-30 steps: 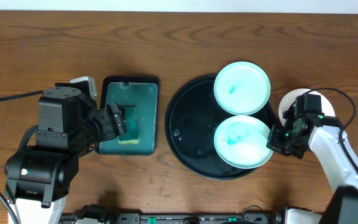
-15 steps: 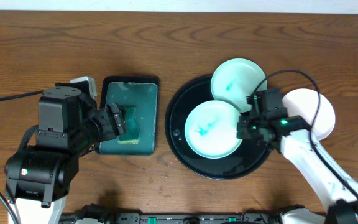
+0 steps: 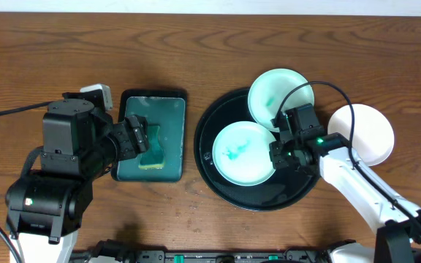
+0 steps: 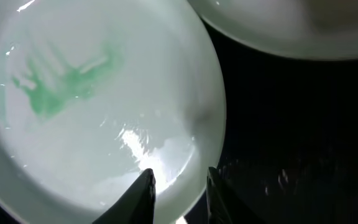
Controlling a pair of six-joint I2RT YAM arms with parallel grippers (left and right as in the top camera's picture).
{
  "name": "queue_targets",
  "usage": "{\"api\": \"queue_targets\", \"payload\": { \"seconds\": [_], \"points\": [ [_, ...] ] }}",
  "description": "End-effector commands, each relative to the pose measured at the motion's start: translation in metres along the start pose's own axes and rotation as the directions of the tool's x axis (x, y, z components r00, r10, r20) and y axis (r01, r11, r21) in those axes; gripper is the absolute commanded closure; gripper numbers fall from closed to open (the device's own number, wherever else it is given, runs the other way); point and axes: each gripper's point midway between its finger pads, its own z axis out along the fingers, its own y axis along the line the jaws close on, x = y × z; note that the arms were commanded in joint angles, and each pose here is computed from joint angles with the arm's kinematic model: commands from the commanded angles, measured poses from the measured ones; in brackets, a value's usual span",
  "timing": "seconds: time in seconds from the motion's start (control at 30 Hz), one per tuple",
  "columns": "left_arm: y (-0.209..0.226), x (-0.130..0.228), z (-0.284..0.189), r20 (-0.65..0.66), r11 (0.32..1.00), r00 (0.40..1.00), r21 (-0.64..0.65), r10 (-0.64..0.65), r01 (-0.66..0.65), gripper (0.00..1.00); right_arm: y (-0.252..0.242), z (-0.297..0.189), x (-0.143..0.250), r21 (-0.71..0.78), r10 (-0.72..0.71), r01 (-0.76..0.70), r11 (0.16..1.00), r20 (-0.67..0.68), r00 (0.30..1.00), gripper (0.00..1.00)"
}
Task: Clean dirty plates on tray and stack at the side
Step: 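Move right gripper back and grasp the rim of a pale green plate, then grasp the green sponge in the tray with the left gripper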
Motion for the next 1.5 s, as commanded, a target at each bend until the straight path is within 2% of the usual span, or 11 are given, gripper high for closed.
{"api": "queue_targets", "payload": {
  "seconds": [0.0, 0.1, 0.33, 0.57, 0.77, 0.9, 1.0, 1.07, 1.13, 1.17, 1.47],
  "points": [
    [-0.001, -0.002, -0.002, 0.009, 0.999, 0.999, 0.006, -0.039, 0.039, 0.19, 0.003, -0.005, 0.008, 0.007, 0.212, -0.212, 0.977, -0.038, 0.977, 0.72],
    [-0.001, -0.002, -0.002, 0.008, 0.999, 0.999, 0.006, -0.039, 0.039, 0.19, 0.0, -0.002, 0.029, 0.049, 0.38, -0.376, 0.925, -0.1, 0.92, 0.69],
    [-0.001, -0.002, -0.002, 0.006, 0.999, 0.999, 0.005, -0.039, 0.039, 0.19, 0.002, 0.024, 0.047, 0.035, 0.491, -0.49, 0.871, -0.073, 0.868, 0.72],
    [0.003, 0.005, 0.005, -0.042, 0.999, 0.998, -0.017, -0.045, 0.044, 0.19, -0.003, 0.029, 0.048, 0.037, 0.517, -0.516, 0.856, -0.045, 0.855, 0.99],
    [0.01, 0.022, 0.012, -0.128, 0.998, 0.991, -0.053, -0.026, 0.019, 0.19, 0.005, 0.024, 0.02, -0.023, 0.173, -0.172, 0.985, 0.029, 0.985, 0.99],
    [0.016, 0.033, 0.021, -0.206, 0.997, 0.978, -0.076, 0.015, -0.031, 0.19, 0.013, 0.015, 0.005, -0.039, -0.095, 0.097, 0.994, 0.059, 0.994, 0.99],
    [0.021, 0.044, 0.032, -0.279, 0.994, 0.96, -0.104, 0.002, -0.032, 0.19, 0.013, 0.012, -0.002, -0.026, -0.155, 0.157, 0.987, 0.076, 0.985, 0.99],
    [0.025, 0.049, 0.042, -0.322, 0.992, 0.947, -0.12, -0.002, -0.039, 0.19, 0.011, 0.012, -0.003, -0.019, -0.152, 0.154, 0.988, 0.076, 0.985, 0.96],
    [0.028, 0.055, 0.054, -0.367, 0.99, 0.93, -0.138, -0.014, -0.04, 0.2, 0.004, 0.012, -0.001, 0.008, -0.117, 0.117, 0.993, 0.065, 0.991, 0.68],
    [0.031, 0.059, 0.061, -0.392, 0.988, 0.92, -0.147, -0.019, -0.043, 0.21, -0.001, 0.012, 0.0, 0.025, -0.083, 0.081, 0.996, 0.061, 0.995, 0.65],
    [0.051, 0.091, 0.122, -0.574, 0.972, 0.815, -0.224, -0.073, -0.071, 0.34, -0.014, -0.001, -0.001, 0.012, 0.078, -0.08, 0.997, 0.074, 0.994, 0.65]
  ]
}}
